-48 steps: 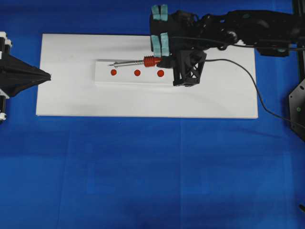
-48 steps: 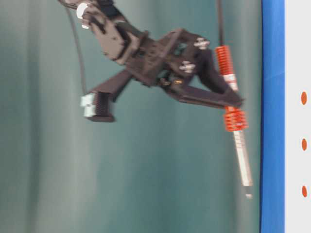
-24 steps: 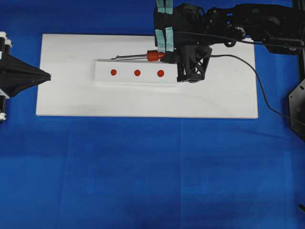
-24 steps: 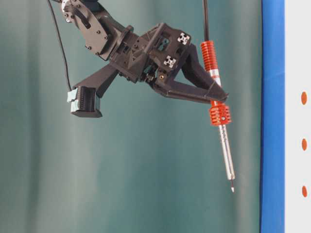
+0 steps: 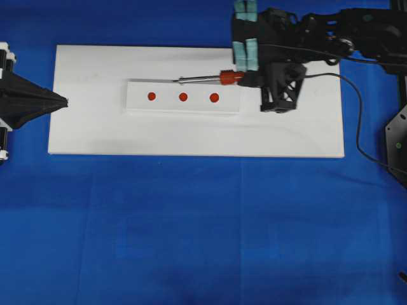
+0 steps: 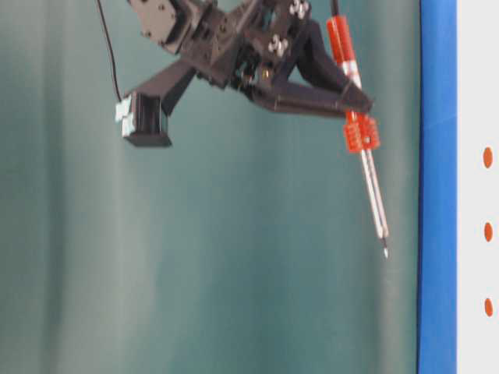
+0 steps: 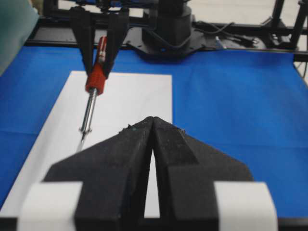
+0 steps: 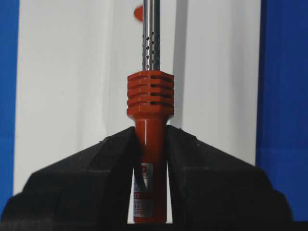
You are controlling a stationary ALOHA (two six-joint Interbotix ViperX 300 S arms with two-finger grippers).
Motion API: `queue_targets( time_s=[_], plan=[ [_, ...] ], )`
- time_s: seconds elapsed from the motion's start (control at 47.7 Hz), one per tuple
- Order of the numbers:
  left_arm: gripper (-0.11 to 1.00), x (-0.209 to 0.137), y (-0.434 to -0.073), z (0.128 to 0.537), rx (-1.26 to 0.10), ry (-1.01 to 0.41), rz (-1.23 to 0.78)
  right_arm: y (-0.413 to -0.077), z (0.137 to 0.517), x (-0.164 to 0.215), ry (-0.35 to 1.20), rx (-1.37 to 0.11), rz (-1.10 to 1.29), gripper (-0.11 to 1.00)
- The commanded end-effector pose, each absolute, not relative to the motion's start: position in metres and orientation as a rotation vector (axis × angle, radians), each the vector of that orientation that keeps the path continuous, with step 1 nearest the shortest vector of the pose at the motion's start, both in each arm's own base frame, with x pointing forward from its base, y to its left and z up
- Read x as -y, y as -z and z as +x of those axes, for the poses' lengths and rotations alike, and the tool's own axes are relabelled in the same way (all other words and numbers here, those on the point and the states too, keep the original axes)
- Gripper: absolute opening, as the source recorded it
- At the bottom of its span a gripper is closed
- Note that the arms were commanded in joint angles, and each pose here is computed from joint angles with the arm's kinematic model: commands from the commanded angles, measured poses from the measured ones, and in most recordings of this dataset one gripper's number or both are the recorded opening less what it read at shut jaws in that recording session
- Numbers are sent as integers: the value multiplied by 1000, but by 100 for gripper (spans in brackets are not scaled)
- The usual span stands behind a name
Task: Touch the tip of the soldering iron to the mark.
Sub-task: 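Raise the iron and shift it right above the strip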
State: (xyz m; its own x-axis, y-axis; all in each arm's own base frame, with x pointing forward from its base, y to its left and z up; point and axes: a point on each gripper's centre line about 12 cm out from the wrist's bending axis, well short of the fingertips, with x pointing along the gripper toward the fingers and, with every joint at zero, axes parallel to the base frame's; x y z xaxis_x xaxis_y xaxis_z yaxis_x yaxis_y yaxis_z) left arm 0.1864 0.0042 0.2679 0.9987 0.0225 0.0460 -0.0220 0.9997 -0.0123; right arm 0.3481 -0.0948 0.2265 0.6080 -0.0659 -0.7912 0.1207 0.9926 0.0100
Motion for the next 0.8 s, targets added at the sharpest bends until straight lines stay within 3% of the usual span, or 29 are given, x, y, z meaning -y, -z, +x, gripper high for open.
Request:
queue_targets(
  time_s=[0.0,0.252,0.776],
  plan=[
    [0,-5,-273,188,65,-24,-12,-240,339,96,125,-871,64,6],
    [0,-5,-273,188,71,-24,-11,-238,323,93,130,-879,59,6],
    [0,-4,-273,188,72,-23,-10,-238,324,94,132,-874,60,6]
  ],
)
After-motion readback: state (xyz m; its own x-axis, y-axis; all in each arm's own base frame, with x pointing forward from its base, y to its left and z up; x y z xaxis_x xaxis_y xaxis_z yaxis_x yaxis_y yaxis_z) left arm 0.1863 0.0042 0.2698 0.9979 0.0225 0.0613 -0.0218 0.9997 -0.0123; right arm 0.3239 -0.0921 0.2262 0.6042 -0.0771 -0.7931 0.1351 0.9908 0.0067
